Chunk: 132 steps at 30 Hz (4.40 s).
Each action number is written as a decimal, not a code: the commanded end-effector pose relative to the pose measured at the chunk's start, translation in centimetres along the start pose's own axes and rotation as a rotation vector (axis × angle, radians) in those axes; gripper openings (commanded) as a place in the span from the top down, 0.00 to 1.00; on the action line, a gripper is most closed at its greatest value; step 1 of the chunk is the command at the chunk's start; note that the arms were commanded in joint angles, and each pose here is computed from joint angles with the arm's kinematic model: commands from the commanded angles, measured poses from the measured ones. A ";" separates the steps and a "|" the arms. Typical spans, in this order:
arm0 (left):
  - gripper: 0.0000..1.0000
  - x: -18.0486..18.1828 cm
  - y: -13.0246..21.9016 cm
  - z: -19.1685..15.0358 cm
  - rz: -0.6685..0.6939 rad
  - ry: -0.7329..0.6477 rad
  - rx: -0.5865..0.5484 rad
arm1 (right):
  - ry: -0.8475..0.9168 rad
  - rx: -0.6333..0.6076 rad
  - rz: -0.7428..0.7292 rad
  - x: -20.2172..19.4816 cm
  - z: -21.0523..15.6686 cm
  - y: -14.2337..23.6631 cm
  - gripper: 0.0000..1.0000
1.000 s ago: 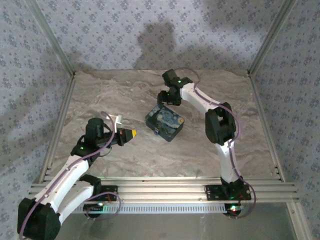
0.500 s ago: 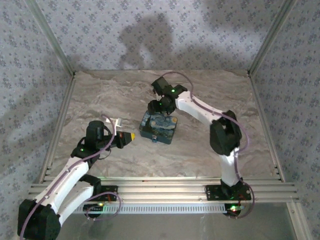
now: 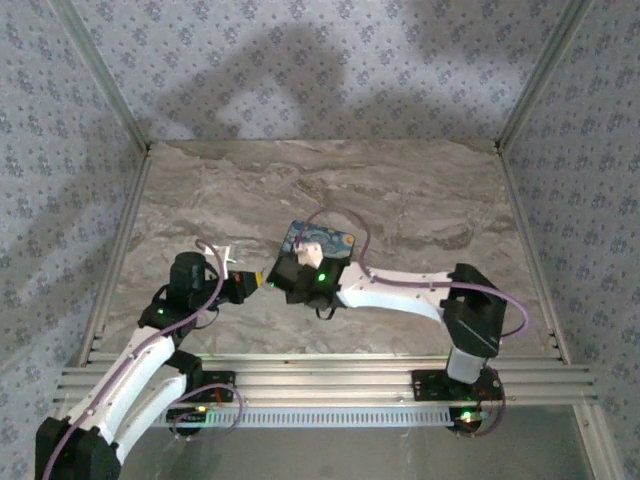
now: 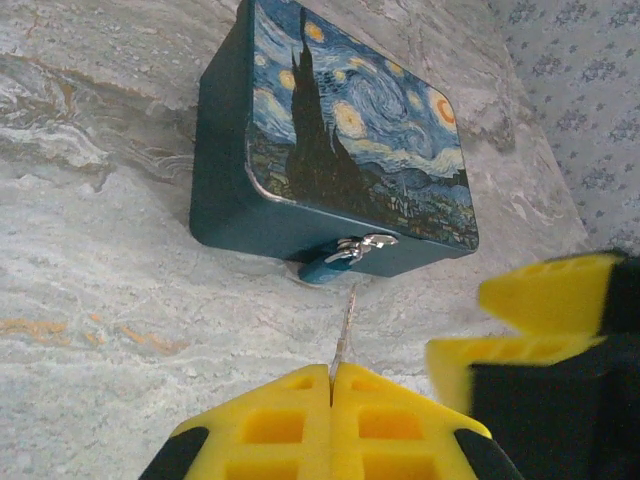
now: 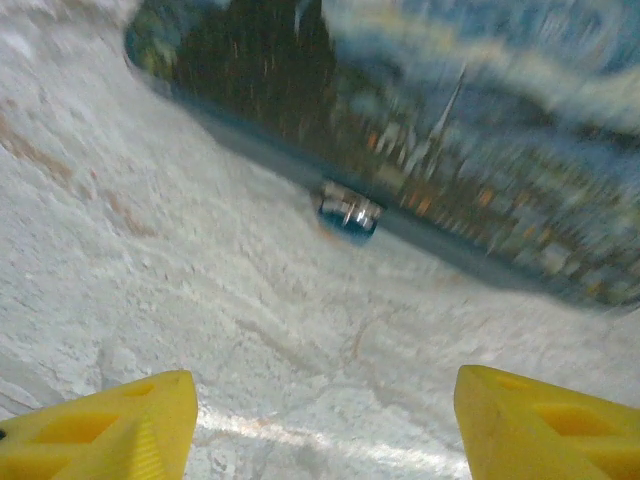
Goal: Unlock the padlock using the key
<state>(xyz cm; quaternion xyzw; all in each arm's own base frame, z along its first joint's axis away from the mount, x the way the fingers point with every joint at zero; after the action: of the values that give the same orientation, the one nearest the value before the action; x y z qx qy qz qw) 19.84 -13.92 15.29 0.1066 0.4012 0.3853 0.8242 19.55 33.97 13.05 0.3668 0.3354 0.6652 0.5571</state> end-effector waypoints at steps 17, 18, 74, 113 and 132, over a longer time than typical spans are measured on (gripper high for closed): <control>1.00 0.9 0.6 -1.6 0.026 0.052 -0.004 | -0.161 -0.018 -0.106 -2.8 3.5 -7.2 0.36; 1.00 0.9 0.6 -1.5 0.026 0.052 -0.003 | -0.154 -0.015 -0.113 -3.0 3.6 -7.3 0.36; 1.00 -2.2 -6.2 -0.5 -0.228 -0.238 0.042 | -0.230 0.093 0.180 -7.4 6.5 -5.8 0.95; 1.00 -3.4 -10.9 0.5 -0.308 -0.370 -0.059 | -0.478 0.336 0.547 -4.4 10.2 -2.4 1.00; 1.00 -2.6 -13.1 1.4 -0.276 -0.295 -0.060 | -0.490 0.350 0.559 -4.4 10.3 -2.0 1.00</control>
<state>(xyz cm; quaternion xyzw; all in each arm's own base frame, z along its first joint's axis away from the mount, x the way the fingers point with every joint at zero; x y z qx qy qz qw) 26.17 -23.89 10.09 0.1005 0.2885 0.2604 0.9159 29.92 30.33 14.16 0.6780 0.2071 0.6066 0.3598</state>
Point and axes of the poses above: each hand's point on the last joint's axis, 136 mm out from that joint toward the fingers, its own y axis back along the fingers, its own x axis along the line the jaws close on, z = x × y, the point moved 3 cm from there along y, back along the fingers, and after that the axes turned 4 degrees about -y, right-handed, at the moved point
